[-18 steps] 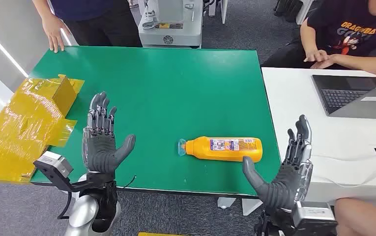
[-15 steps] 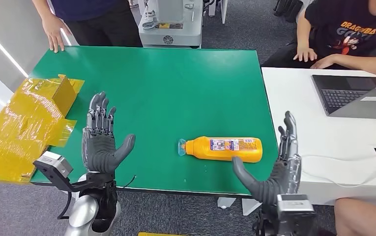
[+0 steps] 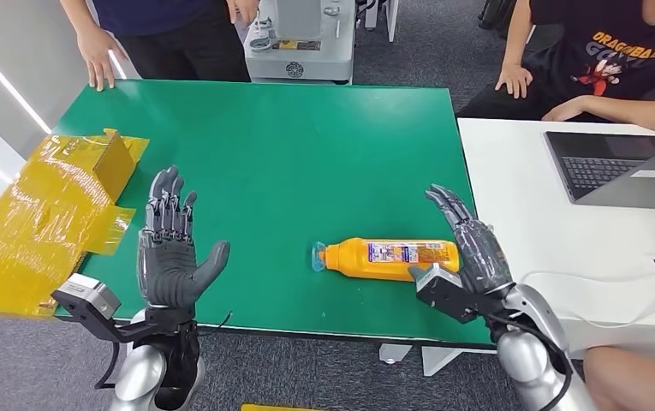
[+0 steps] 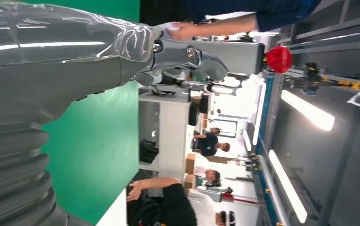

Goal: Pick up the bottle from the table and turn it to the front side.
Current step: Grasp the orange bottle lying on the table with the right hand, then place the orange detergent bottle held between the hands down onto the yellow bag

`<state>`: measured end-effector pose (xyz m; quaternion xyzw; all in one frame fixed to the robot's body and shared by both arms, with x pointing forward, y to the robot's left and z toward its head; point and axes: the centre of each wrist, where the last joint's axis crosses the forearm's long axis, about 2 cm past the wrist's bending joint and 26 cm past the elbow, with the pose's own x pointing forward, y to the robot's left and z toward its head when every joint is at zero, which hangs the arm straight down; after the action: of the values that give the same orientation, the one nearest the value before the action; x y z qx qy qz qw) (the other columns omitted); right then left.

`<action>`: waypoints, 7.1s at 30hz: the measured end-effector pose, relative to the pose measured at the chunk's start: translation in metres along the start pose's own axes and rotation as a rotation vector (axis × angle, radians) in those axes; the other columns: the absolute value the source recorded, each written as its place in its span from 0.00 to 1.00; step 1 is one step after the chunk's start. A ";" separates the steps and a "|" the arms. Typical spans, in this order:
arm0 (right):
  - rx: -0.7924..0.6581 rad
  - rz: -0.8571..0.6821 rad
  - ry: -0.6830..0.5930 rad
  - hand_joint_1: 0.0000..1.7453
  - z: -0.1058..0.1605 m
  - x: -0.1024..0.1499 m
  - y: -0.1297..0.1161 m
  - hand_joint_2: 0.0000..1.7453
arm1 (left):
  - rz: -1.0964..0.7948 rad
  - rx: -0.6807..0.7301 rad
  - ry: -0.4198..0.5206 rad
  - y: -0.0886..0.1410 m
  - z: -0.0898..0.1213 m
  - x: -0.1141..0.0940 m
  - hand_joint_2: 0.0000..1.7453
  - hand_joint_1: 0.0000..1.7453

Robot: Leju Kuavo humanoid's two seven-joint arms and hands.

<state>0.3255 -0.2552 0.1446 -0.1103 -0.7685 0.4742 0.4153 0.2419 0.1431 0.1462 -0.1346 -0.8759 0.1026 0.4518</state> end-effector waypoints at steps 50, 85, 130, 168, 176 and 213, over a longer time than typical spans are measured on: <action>0.922 0.067 0.377 0.00 -0.103 -0.056 -0.027 1.00 | 0.011 0.024 -0.025 0.016 -0.018 0.002 1.00 0.00; 0.816 0.157 0.351 0.98 -0.078 -0.073 -0.014 1.00 | 0.016 0.008 -0.003 0.017 -0.017 -0.001 1.00 0.00; -0.109 -0.056 -0.138 1.00 -0.108 -0.010 0.030 1.00 | -0.091 0.015 -0.009 0.026 -0.036 -0.014 1.00 0.00; -0.133 -0.269 -0.307 1.00 -0.110 0.036 0.044 1.00 | 0.078 -0.526 0.363 0.007 -0.156 -0.041 1.00 0.00; -0.142 -0.258 -0.287 1.00 -0.108 0.031 0.044 1.00 | 0.095 -0.553 0.378 -0.001 -0.156 -0.041 1.00 0.00; -0.177 -0.256 -0.259 1.00 -0.133 0.038 0.035 1.00 | 0.155 -0.519 0.334 -0.064 -0.138 -0.037 1.00 0.00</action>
<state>0.3925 -0.1305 0.1636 0.0140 -0.8619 0.3583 0.3587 0.3665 0.0785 0.2162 -0.3268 -0.7737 -0.1137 0.5308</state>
